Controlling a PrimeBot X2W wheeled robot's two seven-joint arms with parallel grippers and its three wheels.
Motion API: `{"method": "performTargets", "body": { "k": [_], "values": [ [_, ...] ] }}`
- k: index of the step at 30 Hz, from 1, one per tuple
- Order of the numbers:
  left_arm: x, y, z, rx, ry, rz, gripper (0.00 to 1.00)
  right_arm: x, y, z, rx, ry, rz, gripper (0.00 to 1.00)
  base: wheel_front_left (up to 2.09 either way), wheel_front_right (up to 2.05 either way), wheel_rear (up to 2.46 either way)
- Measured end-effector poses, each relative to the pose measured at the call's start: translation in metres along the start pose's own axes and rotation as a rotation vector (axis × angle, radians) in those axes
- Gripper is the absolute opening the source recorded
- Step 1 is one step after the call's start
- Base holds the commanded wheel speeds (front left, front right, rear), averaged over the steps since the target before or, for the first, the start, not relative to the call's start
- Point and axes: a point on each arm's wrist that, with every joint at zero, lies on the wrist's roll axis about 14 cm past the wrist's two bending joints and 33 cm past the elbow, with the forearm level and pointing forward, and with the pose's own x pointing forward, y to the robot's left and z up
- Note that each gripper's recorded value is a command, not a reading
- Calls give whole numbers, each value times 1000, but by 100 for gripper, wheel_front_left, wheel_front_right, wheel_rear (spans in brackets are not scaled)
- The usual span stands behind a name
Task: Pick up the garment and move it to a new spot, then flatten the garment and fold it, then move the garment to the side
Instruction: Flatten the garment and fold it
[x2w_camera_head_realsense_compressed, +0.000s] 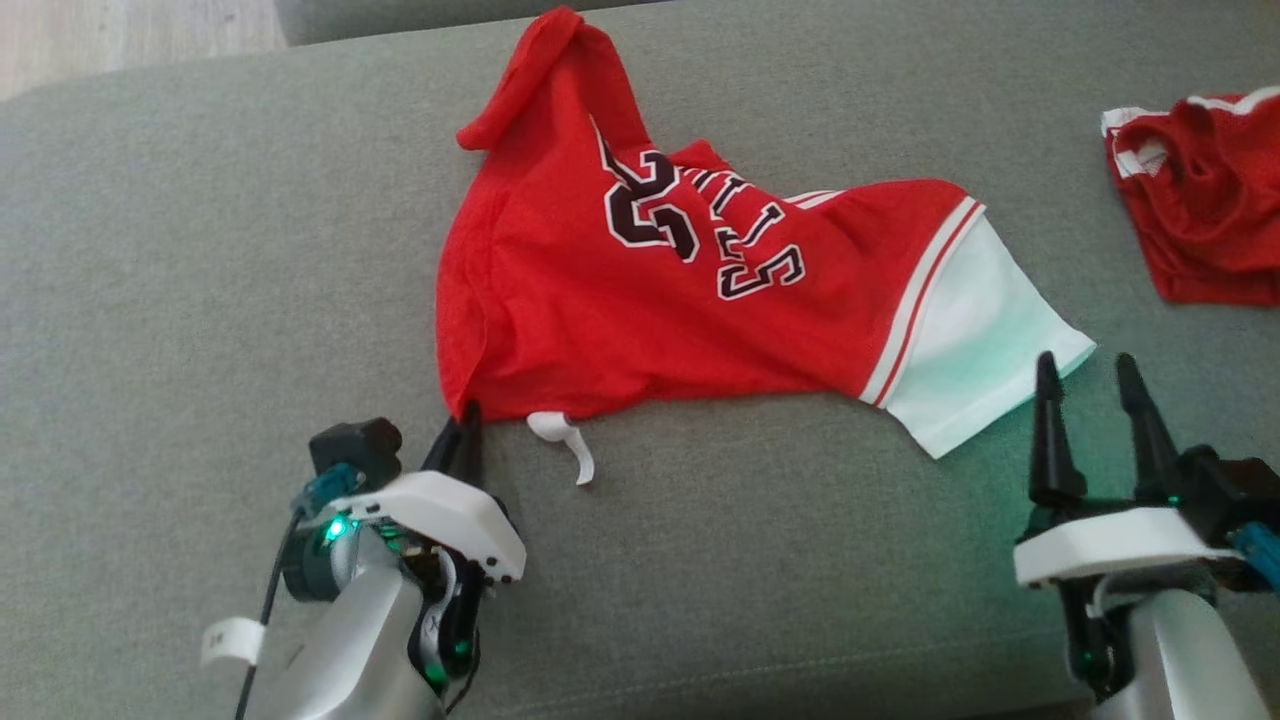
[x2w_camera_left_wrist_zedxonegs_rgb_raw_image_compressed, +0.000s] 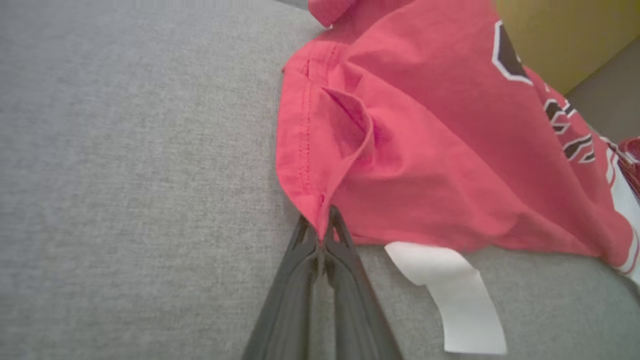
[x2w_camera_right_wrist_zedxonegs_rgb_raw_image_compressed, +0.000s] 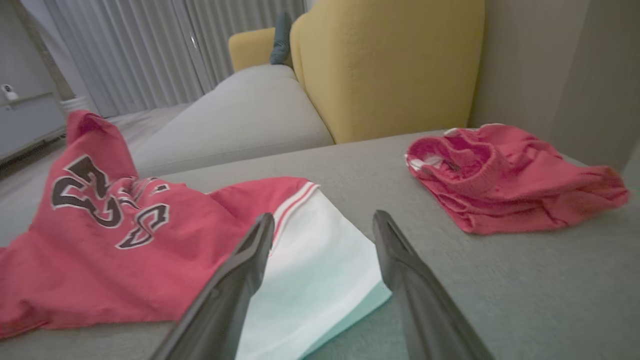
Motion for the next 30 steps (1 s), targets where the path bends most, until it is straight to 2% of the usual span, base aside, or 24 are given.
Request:
{"method": "performTargets", "body": {
  "k": [8, 13, 23, 25, 26, 30],
  "values": [
    [-7, 32, 28, -30, -105, 101, 0, 1, -20, -22, -45, 100, -54, 100, 0, 0, 0],
    [-20, 55, 26, -33, -113, 158, 0, 13, -18, -30, -69, 156, -48, 100, 0, 0, 0],
    [-28, 53, 31, -39, -140, 156, 0, 15, -9, -77, -79, 387, -25, 98, 0, 0, 0],
    [-30, 53, 31, -40, -140, 158, 0, 13, -6, -85, -62, 413, -21, 56, 0, 0, 0],
    [-31, 53, 31, -41, -140, 159, 0, 13, -3, -86, -54, 418, -16, 46, 0, 0, 0],
    [-31, 52, 32, -39, -144, 159, 0, 17, 0, -86, -48, 424, -10, 25, 0, 0, 0]
  ]
}}
